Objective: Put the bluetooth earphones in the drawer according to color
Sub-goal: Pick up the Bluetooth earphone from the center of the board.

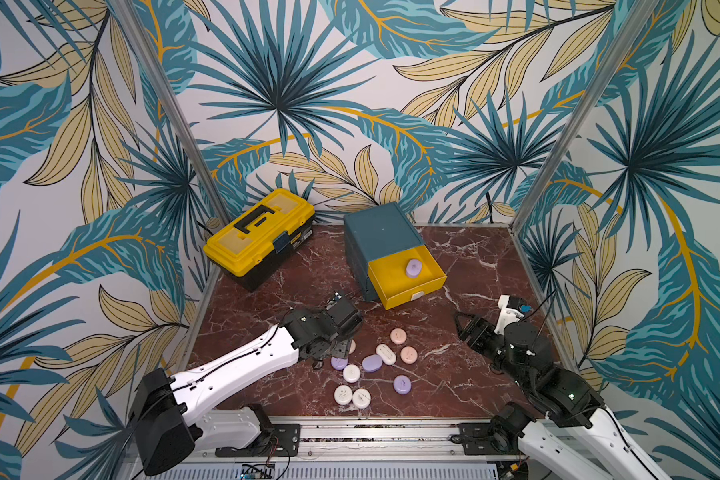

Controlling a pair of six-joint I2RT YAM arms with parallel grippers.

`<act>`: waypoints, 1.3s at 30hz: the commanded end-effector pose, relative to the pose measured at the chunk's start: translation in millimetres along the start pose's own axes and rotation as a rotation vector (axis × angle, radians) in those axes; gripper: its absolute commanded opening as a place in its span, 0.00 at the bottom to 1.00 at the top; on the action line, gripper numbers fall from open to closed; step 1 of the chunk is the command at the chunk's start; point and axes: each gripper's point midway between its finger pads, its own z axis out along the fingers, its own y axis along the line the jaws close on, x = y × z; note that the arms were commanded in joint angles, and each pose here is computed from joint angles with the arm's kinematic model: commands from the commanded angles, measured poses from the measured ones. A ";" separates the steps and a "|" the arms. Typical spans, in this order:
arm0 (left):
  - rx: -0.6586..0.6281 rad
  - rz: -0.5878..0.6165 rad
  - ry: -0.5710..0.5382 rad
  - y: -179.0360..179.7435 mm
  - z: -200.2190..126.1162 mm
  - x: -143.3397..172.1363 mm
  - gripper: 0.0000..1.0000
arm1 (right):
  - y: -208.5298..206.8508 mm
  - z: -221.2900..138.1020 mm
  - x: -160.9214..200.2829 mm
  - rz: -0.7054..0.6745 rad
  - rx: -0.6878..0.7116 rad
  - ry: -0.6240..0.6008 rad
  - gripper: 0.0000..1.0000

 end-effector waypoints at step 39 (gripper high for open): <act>-0.011 -0.040 0.232 -12.4 100.4 53.8 0.69 | 0.0 2.0 1.3 0.004 0.002 0.005 0.79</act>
